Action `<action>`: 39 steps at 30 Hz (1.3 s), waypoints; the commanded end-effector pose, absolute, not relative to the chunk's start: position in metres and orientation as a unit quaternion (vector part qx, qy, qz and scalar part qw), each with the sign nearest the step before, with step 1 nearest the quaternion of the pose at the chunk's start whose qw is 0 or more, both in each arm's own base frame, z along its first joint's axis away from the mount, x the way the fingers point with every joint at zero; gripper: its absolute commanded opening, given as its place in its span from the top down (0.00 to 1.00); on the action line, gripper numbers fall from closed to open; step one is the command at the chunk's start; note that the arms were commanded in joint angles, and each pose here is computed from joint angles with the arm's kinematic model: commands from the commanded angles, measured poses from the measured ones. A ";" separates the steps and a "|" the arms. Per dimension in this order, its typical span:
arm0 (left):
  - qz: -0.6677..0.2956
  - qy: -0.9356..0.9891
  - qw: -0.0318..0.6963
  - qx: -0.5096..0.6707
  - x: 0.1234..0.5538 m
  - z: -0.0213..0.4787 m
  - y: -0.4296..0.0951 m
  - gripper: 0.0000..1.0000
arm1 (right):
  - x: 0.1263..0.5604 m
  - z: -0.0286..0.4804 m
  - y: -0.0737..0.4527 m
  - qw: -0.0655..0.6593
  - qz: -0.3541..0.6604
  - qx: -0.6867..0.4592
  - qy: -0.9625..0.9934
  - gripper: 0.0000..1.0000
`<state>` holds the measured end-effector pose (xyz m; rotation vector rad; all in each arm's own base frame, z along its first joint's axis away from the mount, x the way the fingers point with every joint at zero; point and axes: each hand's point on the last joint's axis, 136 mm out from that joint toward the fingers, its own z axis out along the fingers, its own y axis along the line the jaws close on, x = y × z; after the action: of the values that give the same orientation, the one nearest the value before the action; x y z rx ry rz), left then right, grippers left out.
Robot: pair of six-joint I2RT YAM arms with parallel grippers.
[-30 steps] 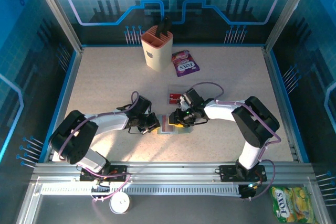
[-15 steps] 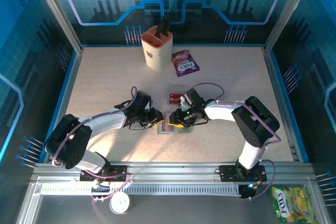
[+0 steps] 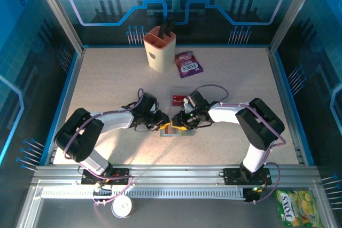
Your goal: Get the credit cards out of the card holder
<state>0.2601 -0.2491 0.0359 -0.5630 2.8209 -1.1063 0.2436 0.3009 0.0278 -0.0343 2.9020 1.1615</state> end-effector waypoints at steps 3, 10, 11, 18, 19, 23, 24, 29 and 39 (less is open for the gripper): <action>-0.378 0.908 0.026 -0.179 0.268 0.042 -0.258 0.76 | 0.235 0.012 0.291 -0.017 0.358 0.008 0.933 0.58; -0.374 0.909 0.024 -0.182 0.267 0.039 -0.257 0.76 | 0.235 0.011 0.292 -0.016 0.361 0.010 0.932 0.58; -0.375 0.909 0.024 -0.181 0.268 0.040 -0.257 0.76 | 0.235 0.011 0.292 -0.016 0.361 0.010 0.932 0.58; -0.386 0.904 0.022 -0.182 0.269 0.042 -0.261 0.80 | 0.235 0.011 0.292 -0.017 0.363 0.010 0.931 0.58; -0.386 0.904 0.024 -0.182 0.270 0.042 -0.261 0.81 | 0.234 0.012 0.292 -0.016 0.364 0.010 0.931 0.58; -0.390 0.903 0.026 -0.180 0.270 0.046 -0.262 0.83 | 0.234 0.014 0.292 -0.013 0.366 0.010 0.930 0.58; -0.391 0.902 0.027 -0.180 0.271 0.047 -0.262 0.83 | 0.236 0.017 0.293 -0.006 0.369 0.010 0.929 0.59; -0.397 0.900 0.030 -0.176 0.274 0.056 -0.265 0.82 | 0.245 0.041 0.291 0.035 0.379 0.004 0.925 0.59; -0.402 0.900 0.031 -0.167 0.279 0.066 -0.273 0.81 | 0.255 0.063 0.265 0.074 0.368 0.012 0.927 0.58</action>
<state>0.2798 -0.2671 0.0571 -0.5330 2.7600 -1.2067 0.2565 0.2802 0.0656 0.0177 2.7719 1.1593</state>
